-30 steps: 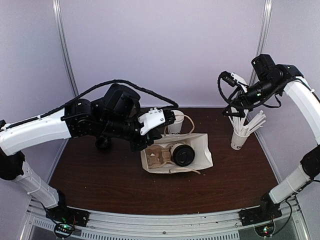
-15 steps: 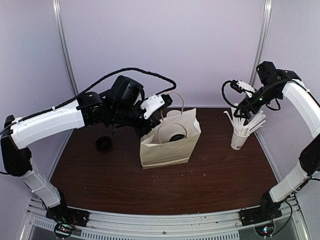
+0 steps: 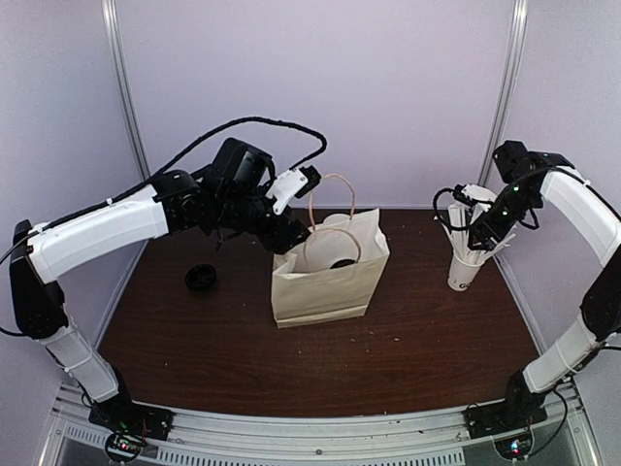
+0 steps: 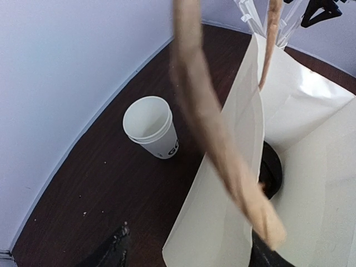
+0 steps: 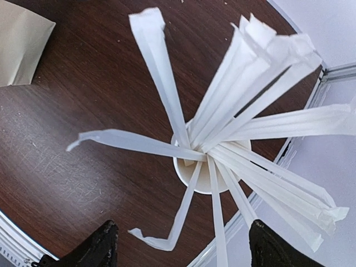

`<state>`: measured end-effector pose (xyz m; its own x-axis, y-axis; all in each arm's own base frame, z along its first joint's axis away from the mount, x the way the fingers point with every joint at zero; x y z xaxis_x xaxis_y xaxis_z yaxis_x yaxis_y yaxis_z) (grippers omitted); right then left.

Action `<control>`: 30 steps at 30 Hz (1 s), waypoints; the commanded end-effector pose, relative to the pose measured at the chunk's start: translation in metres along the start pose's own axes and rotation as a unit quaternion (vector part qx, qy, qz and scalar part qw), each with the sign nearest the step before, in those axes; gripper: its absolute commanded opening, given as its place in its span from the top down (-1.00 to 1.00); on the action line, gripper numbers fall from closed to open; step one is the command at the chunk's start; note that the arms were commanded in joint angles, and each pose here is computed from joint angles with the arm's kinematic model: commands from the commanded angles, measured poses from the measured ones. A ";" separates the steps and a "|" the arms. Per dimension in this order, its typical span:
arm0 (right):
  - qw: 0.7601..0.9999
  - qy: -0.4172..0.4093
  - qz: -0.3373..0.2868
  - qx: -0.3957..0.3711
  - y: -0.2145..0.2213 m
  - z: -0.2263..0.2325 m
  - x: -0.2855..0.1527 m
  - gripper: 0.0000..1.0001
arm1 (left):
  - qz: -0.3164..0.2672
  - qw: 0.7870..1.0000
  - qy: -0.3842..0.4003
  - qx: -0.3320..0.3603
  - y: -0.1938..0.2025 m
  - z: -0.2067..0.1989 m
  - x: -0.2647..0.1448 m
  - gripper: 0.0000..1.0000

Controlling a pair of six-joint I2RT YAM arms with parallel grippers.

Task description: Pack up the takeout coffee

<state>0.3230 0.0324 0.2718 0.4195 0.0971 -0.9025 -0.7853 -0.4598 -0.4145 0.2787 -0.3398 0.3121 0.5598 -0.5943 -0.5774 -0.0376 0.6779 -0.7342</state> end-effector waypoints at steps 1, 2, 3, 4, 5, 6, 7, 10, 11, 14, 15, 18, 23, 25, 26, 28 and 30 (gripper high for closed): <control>0.998 0.044 0.016 0.036 0.007 -0.021 0.005 -0.58 | -0.033 0.999 -0.028 -0.016 -0.018 0.016 -0.018 -0.38; 0.998 0.046 0.016 0.044 0.006 -0.024 0.006 -0.56 | -0.035 0.999 -0.030 -0.017 -0.019 0.017 -0.021 -0.38; 0.997 0.048 0.012 0.051 0.005 -0.027 0.007 -0.55 | -0.037 0.999 -0.030 -0.019 -0.020 0.017 -0.023 -0.40; 0.997 0.048 0.009 0.055 0.004 -0.028 0.008 -0.54 | -0.039 0.999 -0.031 -0.019 -0.021 0.017 -0.024 -0.40; 0.997 0.044 0.008 0.058 0.004 -0.028 0.009 -0.51 | -0.040 0.999 -0.032 -0.019 -0.021 0.018 -0.026 -0.40; 0.997 0.040 0.009 0.060 0.004 -0.028 0.011 -0.48 | -0.040 0.998 -0.032 -0.019 -0.021 0.018 -0.027 -0.40; 0.998 0.033 0.012 0.061 0.004 -0.027 0.013 -0.40 | -0.041 0.998 -0.033 -0.019 -0.021 0.019 -0.028 -0.40; 0.998 0.009 0.023 0.066 0.005 -0.023 0.020 -0.23 | -0.034 0.999 -0.031 -0.019 -0.018 0.018 -0.026 -0.41; 0.997 0.002 0.027 0.067 0.006 -0.021 0.022 -0.22 | -0.031 0.999 -0.028 -0.019 -0.016 0.018 -0.024 -0.41; 0.997 -0.007 0.036 0.068 0.008 -0.019 0.024 -0.10 | -0.026 0.999 -0.024 -0.021 -0.012 0.017 -0.020 -0.41; 0.997 -0.006 0.037 0.068 0.008 -0.019 0.024 -0.02 | -0.028 0.999 -0.023 -0.021 -0.012 0.016 -0.021 -0.41; 0.997 -0.006 0.037 0.068 0.009 -0.018 0.022 0.24 | -0.034 0.999 -0.022 -0.022 -0.015 0.017 -0.023 -0.41; 0.997 -0.010 0.028 0.072 0.006 -0.017 0.014 0.71 | -0.035 0.999 -0.032 -0.018 -0.018 0.021 -0.026 -0.41; 0.997 -0.014 0.021 0.074 0.003 -0.016 0.004 0.88 | -0.034 0.999 -0.037 -0.015 -0.020 0.024 -0.029 -0.42; 0.997 -0.013 0.014 0.075 0.001 -0.016 -0.002 0.92 | -0.034 0.999 -0.041 -0.013 -0.020 0.025 -0.031 -0.42; 0.997 -0.008 -0.004 0.077 -0.003 -0.016 -0.017 0.96 | -0.037 0.998 -0.049 -0.013 -0.021 0.030 -0.037 -0.43; 0.997 -0.007 -0.021 0.076 -0.006 -0.014 -0.036 1.00 | -0.038 0.998 -0.055 -0.012 -0.021 0.033 -0.042 -0.44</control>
<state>0.3337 0.0179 0.2683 0.3767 0.0974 -0.9212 -0.8580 -0.3383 -0.3866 0.2823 -0.3284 0.3264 0.5927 -0.5775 -0.5614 -0.0561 0.6657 -0.7441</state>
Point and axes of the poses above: each gripper's point midway between its finger pads, its own x axis out along the fingers, its own z axis along the line the jaws close on, y = z × x, the point moved 5 cm from there along -x, back along the fingers, and after that the axes turned 12 degrees about x, right-handed, at the moved point
